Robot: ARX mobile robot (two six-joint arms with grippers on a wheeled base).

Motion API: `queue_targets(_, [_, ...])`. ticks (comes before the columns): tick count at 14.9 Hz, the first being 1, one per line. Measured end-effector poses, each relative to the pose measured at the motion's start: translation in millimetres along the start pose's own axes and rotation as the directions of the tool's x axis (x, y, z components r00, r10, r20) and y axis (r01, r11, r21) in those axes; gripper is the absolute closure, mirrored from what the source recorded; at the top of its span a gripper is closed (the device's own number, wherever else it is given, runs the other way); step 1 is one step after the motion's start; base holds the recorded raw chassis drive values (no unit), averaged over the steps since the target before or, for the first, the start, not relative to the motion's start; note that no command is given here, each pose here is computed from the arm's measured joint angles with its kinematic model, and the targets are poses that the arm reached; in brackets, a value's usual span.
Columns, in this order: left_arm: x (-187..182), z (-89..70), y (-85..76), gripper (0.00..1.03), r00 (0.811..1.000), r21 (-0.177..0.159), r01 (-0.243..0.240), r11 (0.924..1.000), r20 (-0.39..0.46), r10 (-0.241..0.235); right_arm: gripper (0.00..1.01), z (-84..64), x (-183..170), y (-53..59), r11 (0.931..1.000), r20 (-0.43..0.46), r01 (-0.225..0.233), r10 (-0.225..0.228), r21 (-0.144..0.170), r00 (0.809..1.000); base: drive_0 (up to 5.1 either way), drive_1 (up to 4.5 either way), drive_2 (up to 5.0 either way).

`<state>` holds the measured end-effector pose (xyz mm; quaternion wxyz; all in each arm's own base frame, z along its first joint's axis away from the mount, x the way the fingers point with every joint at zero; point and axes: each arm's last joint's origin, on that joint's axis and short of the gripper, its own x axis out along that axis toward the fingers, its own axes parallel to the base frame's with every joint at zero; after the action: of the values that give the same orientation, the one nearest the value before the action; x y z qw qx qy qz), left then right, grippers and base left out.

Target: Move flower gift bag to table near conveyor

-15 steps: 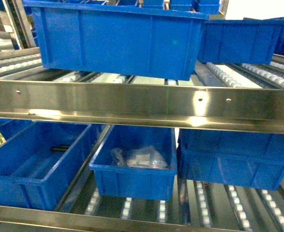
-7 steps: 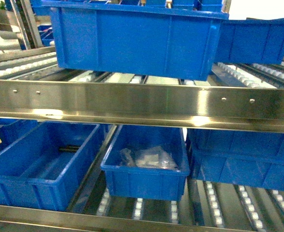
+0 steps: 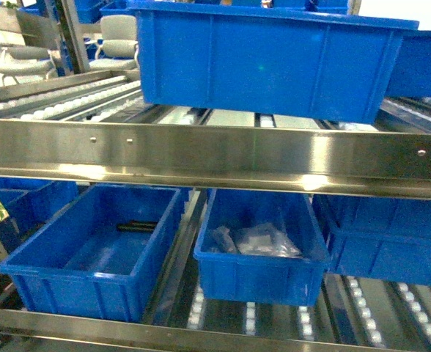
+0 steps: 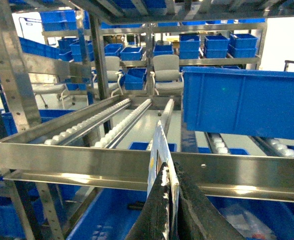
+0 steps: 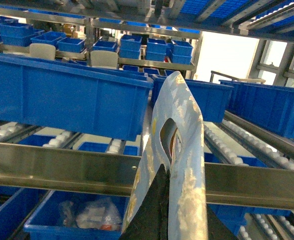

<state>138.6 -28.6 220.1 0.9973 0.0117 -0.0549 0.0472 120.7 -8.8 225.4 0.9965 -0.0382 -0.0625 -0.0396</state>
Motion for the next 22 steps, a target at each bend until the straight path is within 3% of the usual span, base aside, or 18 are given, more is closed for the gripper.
queue_targets(22, [0.0,-0.1,0.0,1.01,1.0,0.0,0.0,1.0,-0.001,0.0,0.99,0.0,0.0,0.0,1.0,0.0,0.0,0.0,0.0,1.0,-4.9,2.45,2.5])
